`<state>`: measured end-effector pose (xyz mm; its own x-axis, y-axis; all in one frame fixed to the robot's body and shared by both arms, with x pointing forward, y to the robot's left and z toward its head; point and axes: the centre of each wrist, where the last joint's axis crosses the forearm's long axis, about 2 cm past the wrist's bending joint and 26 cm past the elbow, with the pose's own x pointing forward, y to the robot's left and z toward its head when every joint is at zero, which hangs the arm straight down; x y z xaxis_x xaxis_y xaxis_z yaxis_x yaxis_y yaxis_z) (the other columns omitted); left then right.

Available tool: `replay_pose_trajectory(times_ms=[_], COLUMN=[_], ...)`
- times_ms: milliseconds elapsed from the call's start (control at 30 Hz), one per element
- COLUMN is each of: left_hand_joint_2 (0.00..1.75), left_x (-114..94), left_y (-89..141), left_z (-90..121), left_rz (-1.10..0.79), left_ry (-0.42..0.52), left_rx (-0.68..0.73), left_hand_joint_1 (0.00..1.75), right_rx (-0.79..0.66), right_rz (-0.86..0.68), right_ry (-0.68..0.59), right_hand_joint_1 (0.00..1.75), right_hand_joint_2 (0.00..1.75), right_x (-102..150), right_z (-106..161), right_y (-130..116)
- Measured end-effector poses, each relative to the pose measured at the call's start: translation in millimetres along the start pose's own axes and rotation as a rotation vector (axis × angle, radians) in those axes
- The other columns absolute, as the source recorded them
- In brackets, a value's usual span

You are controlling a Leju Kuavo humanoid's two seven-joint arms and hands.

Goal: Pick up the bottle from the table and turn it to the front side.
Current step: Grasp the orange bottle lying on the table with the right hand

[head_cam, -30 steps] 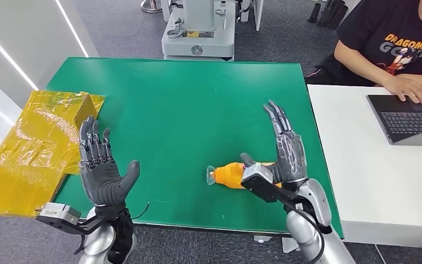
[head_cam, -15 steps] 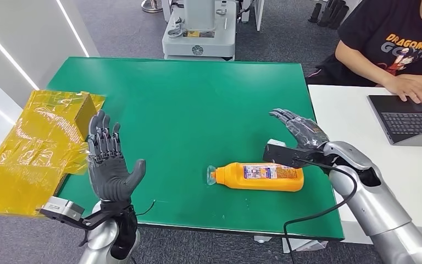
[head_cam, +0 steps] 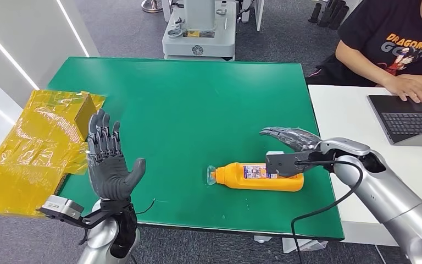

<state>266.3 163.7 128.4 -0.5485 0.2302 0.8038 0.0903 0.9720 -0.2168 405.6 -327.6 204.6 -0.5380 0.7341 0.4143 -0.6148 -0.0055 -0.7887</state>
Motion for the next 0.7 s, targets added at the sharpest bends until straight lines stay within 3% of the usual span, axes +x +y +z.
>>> replay_pose_trajectory(times_ms=[700], left_hand_joint_2=[1.75], left_x=[0], left_y=[3], left_z=[1], left_rz=[-0.012], left_ry=[0.002], left_rx=[0.004], left_hand_joint_1=[0.00], right_rx=[0.151], right_rz=[0.072], right_ry=[0.148], right_hand_joint_1=[0.00], right_hand_joint_2=[1.75], right_x=[-27], right_z=[-6], right_y=[48])
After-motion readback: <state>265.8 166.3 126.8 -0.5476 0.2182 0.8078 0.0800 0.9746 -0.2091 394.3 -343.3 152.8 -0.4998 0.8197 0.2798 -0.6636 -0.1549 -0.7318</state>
